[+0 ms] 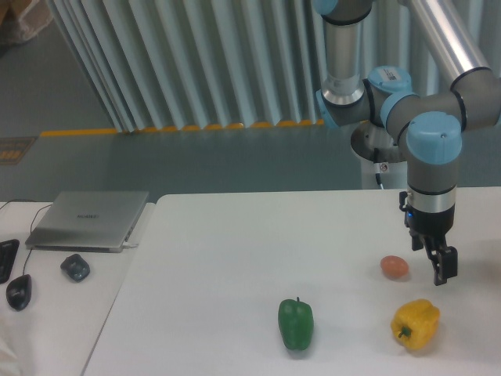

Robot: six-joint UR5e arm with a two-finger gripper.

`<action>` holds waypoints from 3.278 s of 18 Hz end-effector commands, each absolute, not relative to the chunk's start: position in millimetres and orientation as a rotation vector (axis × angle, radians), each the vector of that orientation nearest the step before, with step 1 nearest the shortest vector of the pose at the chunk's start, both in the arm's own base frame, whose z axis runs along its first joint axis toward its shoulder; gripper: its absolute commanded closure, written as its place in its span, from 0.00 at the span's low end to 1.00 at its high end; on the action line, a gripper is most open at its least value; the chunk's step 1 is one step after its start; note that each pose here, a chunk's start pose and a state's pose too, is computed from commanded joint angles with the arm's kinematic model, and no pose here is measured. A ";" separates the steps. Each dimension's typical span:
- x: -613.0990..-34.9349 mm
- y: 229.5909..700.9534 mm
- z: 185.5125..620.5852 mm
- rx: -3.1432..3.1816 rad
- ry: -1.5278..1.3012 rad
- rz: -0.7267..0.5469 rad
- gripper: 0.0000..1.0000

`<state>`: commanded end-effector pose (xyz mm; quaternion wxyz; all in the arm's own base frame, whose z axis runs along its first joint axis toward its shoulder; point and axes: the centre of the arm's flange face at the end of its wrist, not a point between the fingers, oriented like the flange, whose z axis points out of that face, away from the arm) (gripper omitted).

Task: Place the yellow pepper in a basket
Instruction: 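Move the gripper down toward the yellow bell pepper, then lower the open gripper around the yellow pepper, then close the gripper fingers on the yellow pepper, then lift the gripped yellow pepper up off the table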

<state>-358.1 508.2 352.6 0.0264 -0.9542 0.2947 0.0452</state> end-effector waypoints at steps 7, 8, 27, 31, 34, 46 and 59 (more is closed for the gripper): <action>-344.2 530.4 351.3 -3.004 0.409 0.159 0.00; -343.5 531.6 349.9 -2.997 0.317 0.130 0.00; -379.1 565.6 321.2 -2.962 0.008 0.185 0.00; -377.3 565.2 311.1 -2.982 0.010 0.158 0.00; -373.1 567.7 296.4 -3.003 0.018 0.133 0.00; -364.3 574.6 280.5 -3.049 0.048 0.153 0.12; -363.6 563.3 317.0 -3.046 0.251 0.170 0.69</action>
